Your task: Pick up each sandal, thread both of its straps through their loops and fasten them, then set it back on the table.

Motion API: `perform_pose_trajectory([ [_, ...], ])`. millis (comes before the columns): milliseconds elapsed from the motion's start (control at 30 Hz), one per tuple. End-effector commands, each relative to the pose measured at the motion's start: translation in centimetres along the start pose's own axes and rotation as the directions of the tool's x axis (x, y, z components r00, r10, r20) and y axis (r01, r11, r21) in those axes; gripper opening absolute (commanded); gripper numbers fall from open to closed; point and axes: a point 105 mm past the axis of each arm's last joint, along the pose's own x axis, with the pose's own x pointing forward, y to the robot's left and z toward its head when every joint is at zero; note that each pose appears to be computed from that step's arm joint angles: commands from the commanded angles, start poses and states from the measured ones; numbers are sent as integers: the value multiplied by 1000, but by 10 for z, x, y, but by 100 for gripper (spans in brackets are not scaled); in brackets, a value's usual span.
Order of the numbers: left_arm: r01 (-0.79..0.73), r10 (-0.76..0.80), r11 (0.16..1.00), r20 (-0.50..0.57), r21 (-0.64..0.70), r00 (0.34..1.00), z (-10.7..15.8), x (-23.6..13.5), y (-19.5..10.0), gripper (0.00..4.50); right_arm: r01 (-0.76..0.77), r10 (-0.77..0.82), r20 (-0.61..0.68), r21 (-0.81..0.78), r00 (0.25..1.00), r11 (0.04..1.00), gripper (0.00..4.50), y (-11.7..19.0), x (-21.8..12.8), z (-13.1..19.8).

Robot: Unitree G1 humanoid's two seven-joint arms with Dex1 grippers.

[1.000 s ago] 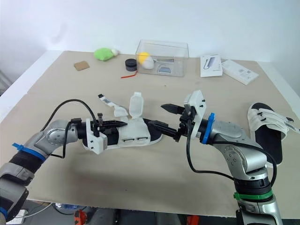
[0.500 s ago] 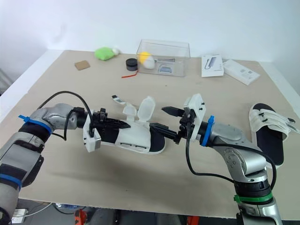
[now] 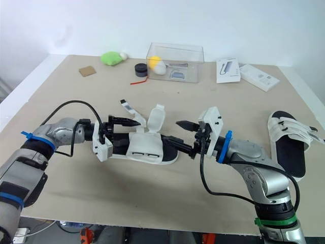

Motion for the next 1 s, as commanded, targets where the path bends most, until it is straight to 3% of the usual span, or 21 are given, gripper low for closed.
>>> perform_pose_trajectory([
  [33,-161,113,957,-204,-242,972,-28,-28,8,450,29,-31,-51,-38,998,999,250,5,3,-14],
  [67,-179,118,942,-219,-284,969,-30,-32,8,450,36,-38,-57,-32,998,999,209,5,5,-17],
  [100,-186,114,927,-227,-326,967,-31,-34,8,450,39,-40,-60,-26,997,999,124,6,7,-20],
  [167,-227,87,815,-274,-533,958,-38,-47,0,450,59,-59,-75,-5,995,998,85,4,13,-30],
  [200,-245,80,743,-281,-623,956,-40,-52,-4,450,64,-63,-80,4,995,998,39,4,14,-33],
  [267,-340,130,501,-319,-796,939,-48,-64,-4,450,83,-82,-118,0,990,997,4,2,18,-46],
  [367,-440,274,232,-376,-868,886,-56,-73,17,450,79,-77,-146,6,986,997,4,4,23,-57],
  [500,-382,306,-120,-400,-917,864,-54,-65,29,450,88,-86,-190,5,978,996,4,5,29,-71],
  [700,-277,229,-506,-437,-817,870,-56,-44,28,450,101,-104,-217,-22,971,995,4,2,32,-77],
  [800,-235,190,-635,-443,-736,876,-56,-35,26,450,97,-101,-217,-28,971,995,4,4,33,-76],
  [1000,-237,88,-775,-473,-585,877,-64,-22,15,450,91,-96,-204,-35,974,995,4,7,37,-70],
])
